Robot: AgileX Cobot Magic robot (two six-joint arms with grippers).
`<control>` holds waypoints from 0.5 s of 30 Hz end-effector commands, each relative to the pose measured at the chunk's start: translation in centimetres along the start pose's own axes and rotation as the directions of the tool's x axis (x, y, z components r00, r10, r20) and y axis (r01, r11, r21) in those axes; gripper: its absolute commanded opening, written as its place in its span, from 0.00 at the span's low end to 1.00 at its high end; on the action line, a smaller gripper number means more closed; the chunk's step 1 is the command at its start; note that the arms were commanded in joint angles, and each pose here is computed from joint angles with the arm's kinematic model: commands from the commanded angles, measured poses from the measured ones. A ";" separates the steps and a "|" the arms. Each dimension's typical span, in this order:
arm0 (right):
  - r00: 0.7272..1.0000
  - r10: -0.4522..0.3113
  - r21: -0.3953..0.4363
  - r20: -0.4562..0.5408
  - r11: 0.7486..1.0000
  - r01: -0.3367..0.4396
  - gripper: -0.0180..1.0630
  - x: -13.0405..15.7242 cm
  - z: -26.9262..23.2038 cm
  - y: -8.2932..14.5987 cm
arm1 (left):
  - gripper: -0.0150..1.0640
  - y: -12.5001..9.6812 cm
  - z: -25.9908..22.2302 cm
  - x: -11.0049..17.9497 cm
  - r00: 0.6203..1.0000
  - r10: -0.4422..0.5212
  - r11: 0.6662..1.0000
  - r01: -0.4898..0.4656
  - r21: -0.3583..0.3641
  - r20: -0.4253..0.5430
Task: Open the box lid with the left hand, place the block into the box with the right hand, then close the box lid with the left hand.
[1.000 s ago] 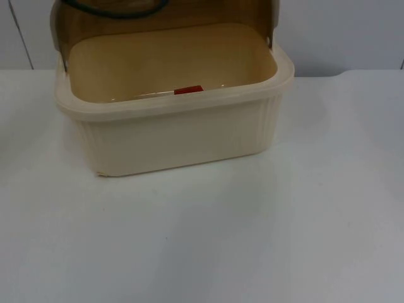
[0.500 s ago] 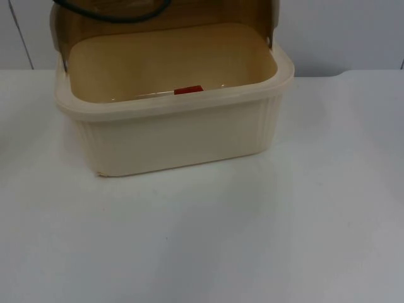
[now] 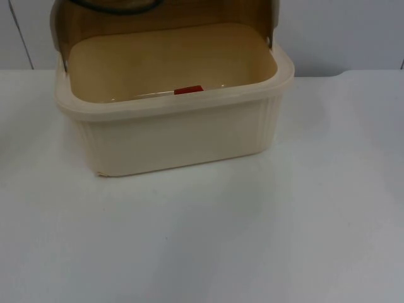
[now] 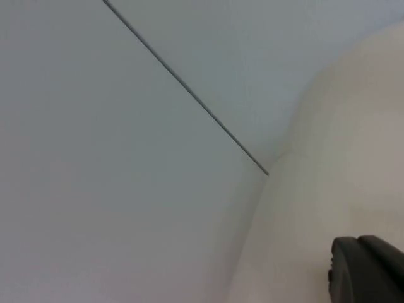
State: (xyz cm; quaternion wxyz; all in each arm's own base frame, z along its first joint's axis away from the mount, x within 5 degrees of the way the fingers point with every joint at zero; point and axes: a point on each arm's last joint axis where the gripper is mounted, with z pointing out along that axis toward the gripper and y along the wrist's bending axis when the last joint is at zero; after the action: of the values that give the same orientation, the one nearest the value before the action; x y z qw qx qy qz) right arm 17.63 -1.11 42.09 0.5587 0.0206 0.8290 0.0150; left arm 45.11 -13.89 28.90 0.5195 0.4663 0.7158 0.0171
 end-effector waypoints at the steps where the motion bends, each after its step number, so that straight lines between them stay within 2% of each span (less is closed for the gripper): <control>1: 1.000 -0.005 -0.002 0.007 1.000 0.005 0.99 0.0 0.0 0.1 | 0.01 -0.2 0.4 0.3 1.000 -0.018 1.000 0.018 0.008 -0.005; 9: 1.000 -0.006 0.000 0.013 1.000 0.006 0.99 0.0 0.0 0.1 | 0.01 -0.9 0.4 0.3 1.000 -0.023 0.995 0.024 0.094 -0.012; 13: 1.000 -0.006 0.000 0.013 1.000 0.006 0.99 0.0 0.0 0.1 | 0.01 -1.5 0.2 0.1 1.000 0.000 0.990 0.004 0.138 -0.024; 15: 1.000 -0.006 -0.001 0.005 1.000 0.006 0.99 0.1 0.0 0.1 | 0.01 -2.1 0.0 -0.5 0.997 0.053 0.989 -0.045 0.144 -0.055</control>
State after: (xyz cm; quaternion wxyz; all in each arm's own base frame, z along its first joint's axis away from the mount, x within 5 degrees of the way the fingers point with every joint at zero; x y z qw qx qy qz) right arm 17.63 -1.11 42.09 0.5587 0.0206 0.8290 0.0150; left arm 44.40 -14.58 28.15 0.4816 0.4983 0.7209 -0.0021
